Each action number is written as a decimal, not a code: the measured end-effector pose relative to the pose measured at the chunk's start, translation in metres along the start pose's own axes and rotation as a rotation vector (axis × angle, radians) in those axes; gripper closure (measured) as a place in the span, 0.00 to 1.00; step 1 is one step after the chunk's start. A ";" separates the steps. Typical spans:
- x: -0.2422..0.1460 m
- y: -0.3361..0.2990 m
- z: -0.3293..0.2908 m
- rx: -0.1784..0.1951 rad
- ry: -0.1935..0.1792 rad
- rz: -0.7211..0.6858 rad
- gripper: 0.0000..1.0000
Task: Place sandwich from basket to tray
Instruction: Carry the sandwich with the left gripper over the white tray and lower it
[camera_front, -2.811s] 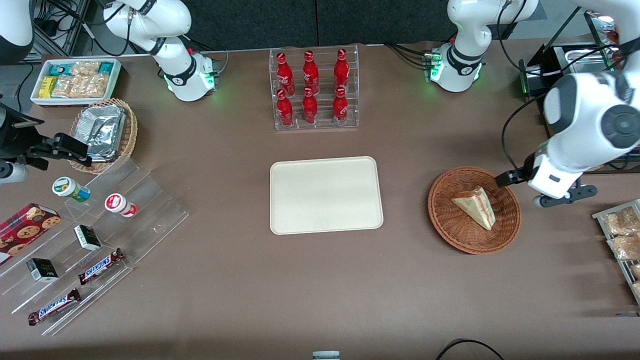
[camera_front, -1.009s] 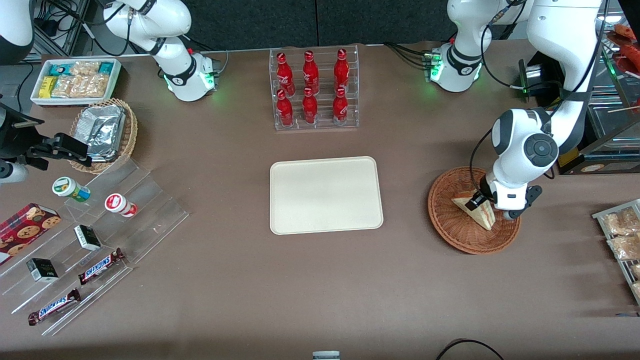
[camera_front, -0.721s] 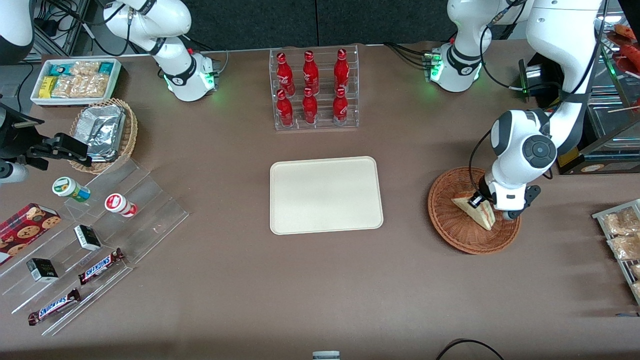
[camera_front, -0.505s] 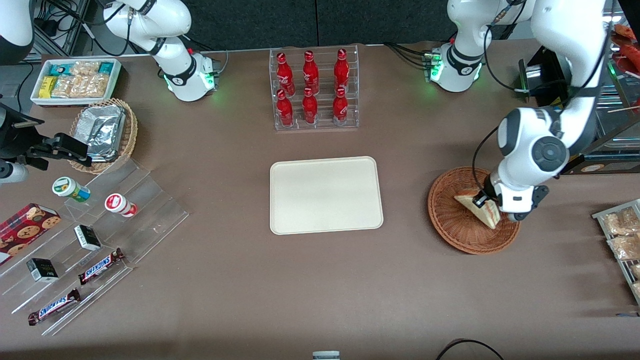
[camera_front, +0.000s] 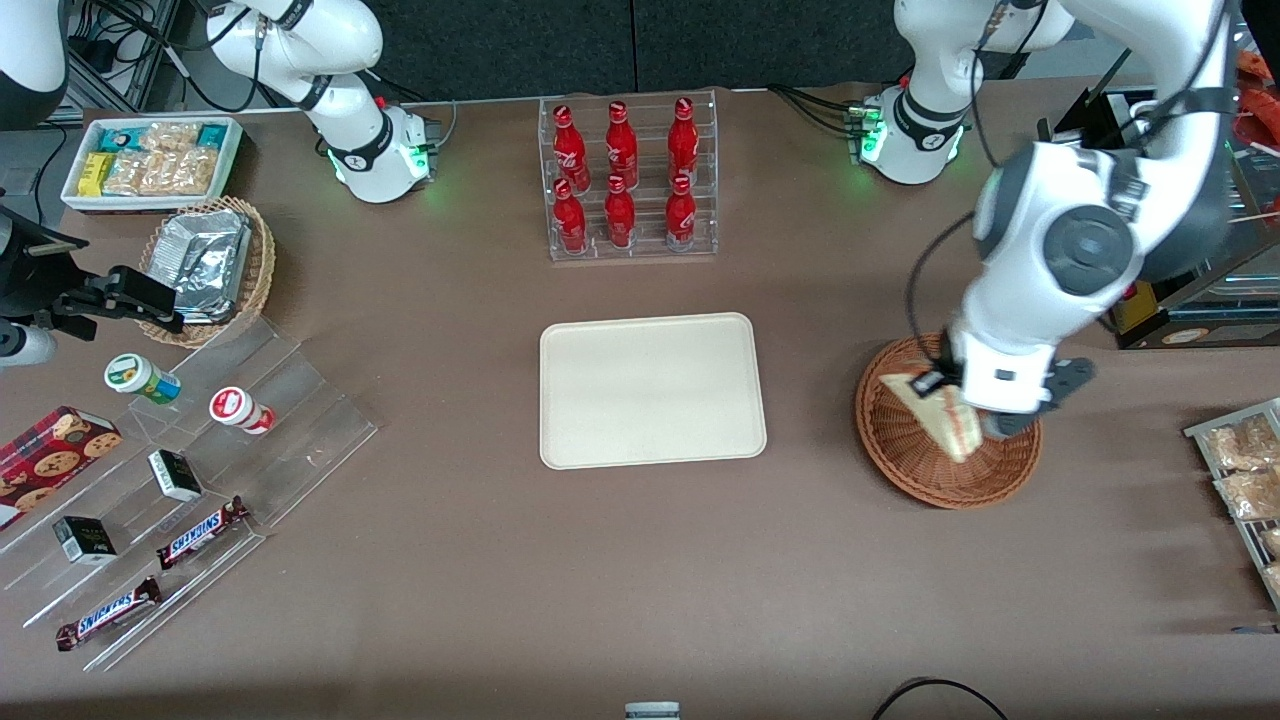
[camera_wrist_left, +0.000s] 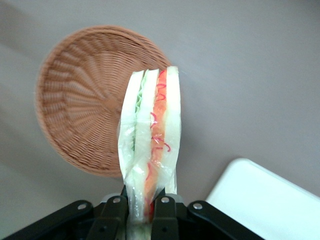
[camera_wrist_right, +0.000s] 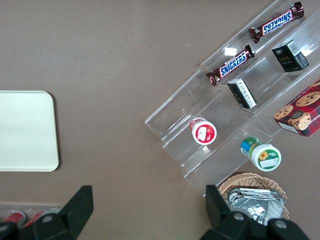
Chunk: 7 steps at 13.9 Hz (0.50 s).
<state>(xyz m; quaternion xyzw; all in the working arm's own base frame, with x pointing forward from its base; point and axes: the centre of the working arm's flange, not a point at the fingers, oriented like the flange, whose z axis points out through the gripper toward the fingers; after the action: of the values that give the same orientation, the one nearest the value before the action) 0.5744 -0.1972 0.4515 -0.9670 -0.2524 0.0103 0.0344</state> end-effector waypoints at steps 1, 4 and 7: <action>-0.019 0.019 -0.002 -0.003 0.004 0.045 0.83; -0.080 0.075 0.018 0.021 -0.011 0.177 0.83; -0.133 0.129 0.068 0.072 -0.049 0.294 0.83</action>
<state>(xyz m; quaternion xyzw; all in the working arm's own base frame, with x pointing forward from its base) 0.5182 -0.3703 0.3745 -0.9911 -0.1083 0.0480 0.0607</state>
